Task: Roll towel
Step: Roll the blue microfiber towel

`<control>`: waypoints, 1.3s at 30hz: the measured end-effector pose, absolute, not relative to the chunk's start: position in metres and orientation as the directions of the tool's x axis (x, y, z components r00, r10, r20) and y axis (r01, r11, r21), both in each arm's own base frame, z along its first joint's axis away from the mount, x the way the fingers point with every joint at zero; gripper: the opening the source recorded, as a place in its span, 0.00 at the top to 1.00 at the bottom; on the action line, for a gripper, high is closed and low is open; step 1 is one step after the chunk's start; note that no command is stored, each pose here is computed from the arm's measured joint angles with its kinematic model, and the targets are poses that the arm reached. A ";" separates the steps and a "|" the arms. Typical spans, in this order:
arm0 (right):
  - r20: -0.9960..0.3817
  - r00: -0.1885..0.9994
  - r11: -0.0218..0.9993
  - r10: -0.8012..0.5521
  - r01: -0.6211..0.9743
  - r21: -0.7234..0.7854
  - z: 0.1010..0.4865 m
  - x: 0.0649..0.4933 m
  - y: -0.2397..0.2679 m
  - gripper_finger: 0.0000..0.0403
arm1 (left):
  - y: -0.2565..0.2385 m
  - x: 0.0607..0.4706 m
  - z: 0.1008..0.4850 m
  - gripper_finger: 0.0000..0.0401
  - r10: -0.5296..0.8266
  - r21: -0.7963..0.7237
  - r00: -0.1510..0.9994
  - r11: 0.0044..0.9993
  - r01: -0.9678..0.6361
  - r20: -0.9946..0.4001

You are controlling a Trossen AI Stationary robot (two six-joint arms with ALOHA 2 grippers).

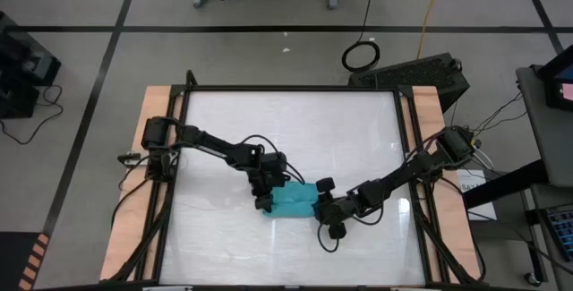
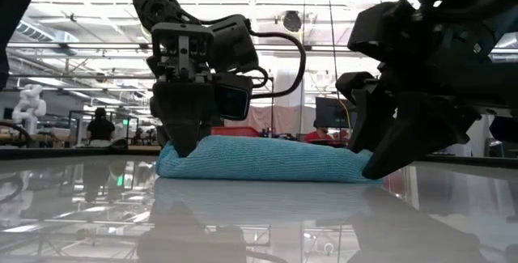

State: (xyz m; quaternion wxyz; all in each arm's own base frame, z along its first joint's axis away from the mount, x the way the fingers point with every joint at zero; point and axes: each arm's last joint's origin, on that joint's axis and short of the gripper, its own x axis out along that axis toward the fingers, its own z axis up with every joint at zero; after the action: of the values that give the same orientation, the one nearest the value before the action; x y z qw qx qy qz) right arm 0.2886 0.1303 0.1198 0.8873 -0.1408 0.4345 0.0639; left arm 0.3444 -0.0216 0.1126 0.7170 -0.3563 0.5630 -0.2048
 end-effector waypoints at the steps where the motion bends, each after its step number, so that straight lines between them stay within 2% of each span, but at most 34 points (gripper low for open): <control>1: -0.790 0.613 0.956 -0.007 -0.227 -0.185 0.120 0.289 0.130 0.68 | -0.022 0.344 0.115 0.79 -0.695 -0.740 0.287 0.667 -0.086 -0.659; 8: -0.803 0.595 0.980 0.034 -0.176 -0.090 0.119 0.292 0.122 0.86 | -0.022 0.346 0.155 0.53 -0.689 -0.708 0.370 0.698 0.107 -0.623; 11: -0.809 0.584 0.986 0.067 -0.161 -0.035 0.120 0.294 0.119 0.95 | -0.024 0.342 0.175 0.46 -0.637 -0.634 0.428 0.754 0.174 -0.641; 16: -0.814 0.567 0.987 0.123 -0.155 0.042 0.120 0.296 0.113 0.97 | -0.037 0.325 0.200 0.44 -0.426 -0.364 0.490 0.905 0.221 -0.760; 19: -0.815 0.561 0.986 0.147 -0.153 0.073 0.120 0.298 0.110 0.97 | -0.049 0.319 0.211 0.44 -0.313 -0.199 0.535 0.945 0.261 -0.785; 24: -0.813 0.554 0.982 0.179 -0.145 0.118 0.120 0.300 0.104 0.97 | -0.077 0.315 0.219 0.44 -0.264 -0.027 0.590 0.925 0.379 -0.763; 30: -0.811 0.551 0.979 0.199 -0.145 0.142 0.119 0.302 0.101 0.97 | -0.104 0.315 0.203 0.44 -0.246 0.081 0.555 0.863 0.499 -0.795; 34: -0.810 0.552 0.980 0.198 -0.140 0.144 0.119 0.302 0.101 0.97 | -0.110 0.317 0.186 0.44 -0.221 0.090 0.510 0.852 0.516 -0.831; 39: -0.808 0.555 0.980 0.198 -0.124 0.155 0.119 0.302 0.101 0.97 | -0.107 0.320 0.169 0.44 -0.084 0.180 0.494 0.868 0.462 -0.865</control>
State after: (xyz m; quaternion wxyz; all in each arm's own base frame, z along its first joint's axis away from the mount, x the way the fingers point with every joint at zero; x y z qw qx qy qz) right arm 0.3022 0.1011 0.1192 0.8809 0.0399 0.4627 0.0915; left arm 0.3197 -0.1070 0.1693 0.8411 0.1988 0.4761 -0.1624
